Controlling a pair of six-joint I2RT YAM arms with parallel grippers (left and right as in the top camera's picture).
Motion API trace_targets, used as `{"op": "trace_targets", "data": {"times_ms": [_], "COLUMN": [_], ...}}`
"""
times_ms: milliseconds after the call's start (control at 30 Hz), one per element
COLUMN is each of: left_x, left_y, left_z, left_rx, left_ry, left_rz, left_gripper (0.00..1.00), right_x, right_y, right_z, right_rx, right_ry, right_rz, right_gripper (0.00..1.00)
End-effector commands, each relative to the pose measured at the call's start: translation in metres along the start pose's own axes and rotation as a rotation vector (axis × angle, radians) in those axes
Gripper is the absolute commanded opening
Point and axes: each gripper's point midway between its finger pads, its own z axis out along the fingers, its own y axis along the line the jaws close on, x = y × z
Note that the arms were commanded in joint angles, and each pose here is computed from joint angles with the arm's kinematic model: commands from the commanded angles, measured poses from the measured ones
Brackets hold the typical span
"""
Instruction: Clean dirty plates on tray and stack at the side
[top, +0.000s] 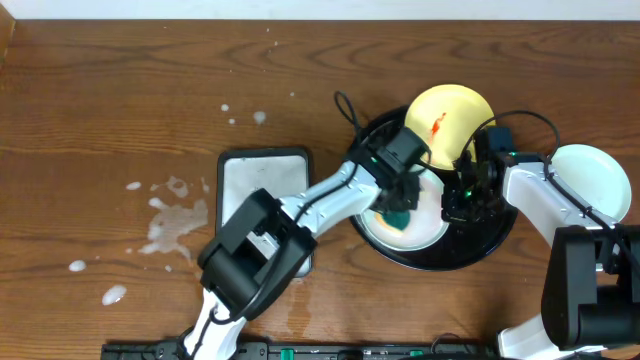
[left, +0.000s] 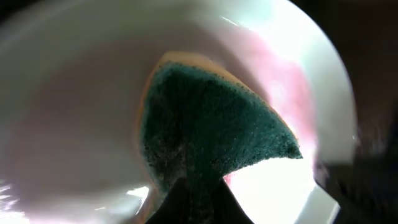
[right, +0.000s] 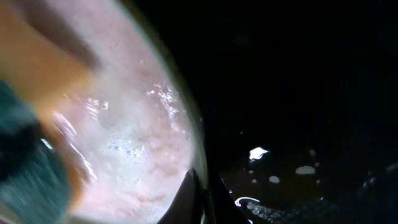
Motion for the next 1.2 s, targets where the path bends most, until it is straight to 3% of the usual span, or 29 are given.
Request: {"op": "trace_targets", "data": {"times_ms": [0,267,500,600,733,967,1167], "left_x": [0.065,0.067,0.036,0.018,0.0,-0.019,-0.015], "left_y": [-0.021,-0.012,0.101,0.117,0.107,0.065,0.091], "left_z": [0.033,0.033,-0.006,-0.031,-0.056,-0.113,-0.18], "left_rx": [0.069,0.024,-0.529,-0.64,-0.647,-0.489,-0.51], "left_ry": [0.203,0.203,0.037,-0.038,-0.096,-0.188,-0.204], "left_rz": [0.062,0.099,0.009,0.005,0.003,-0.024,-0.106], "left_gripper": [0.08,0.08,0.08,0.08,0.07,0.08,0.08], "right_x": [0.006,0.007,0.007,0.007,0.006,0.001,-0.013], "right_y": [-0.007,-0.008,-0.008,-0.007,-0.007,-0.006,0.002], "right_z": [0.005,0.005,0.005,0.005,0.005,0.002,-0.026], "right_rx": [0.03,0.031,0.031,0.031,0.03,0.025,0.016], "right_ry": [0.023,0.028,0.028,0.026,0.025,-0.004,-0.127], "right_rz": [0.0,0.0,0.0,-0.001,-0.004,-0.018,-0.038], "right_gripper": [0.01,0.01,0.01,0.01,0.01,0.01,0.01]}}
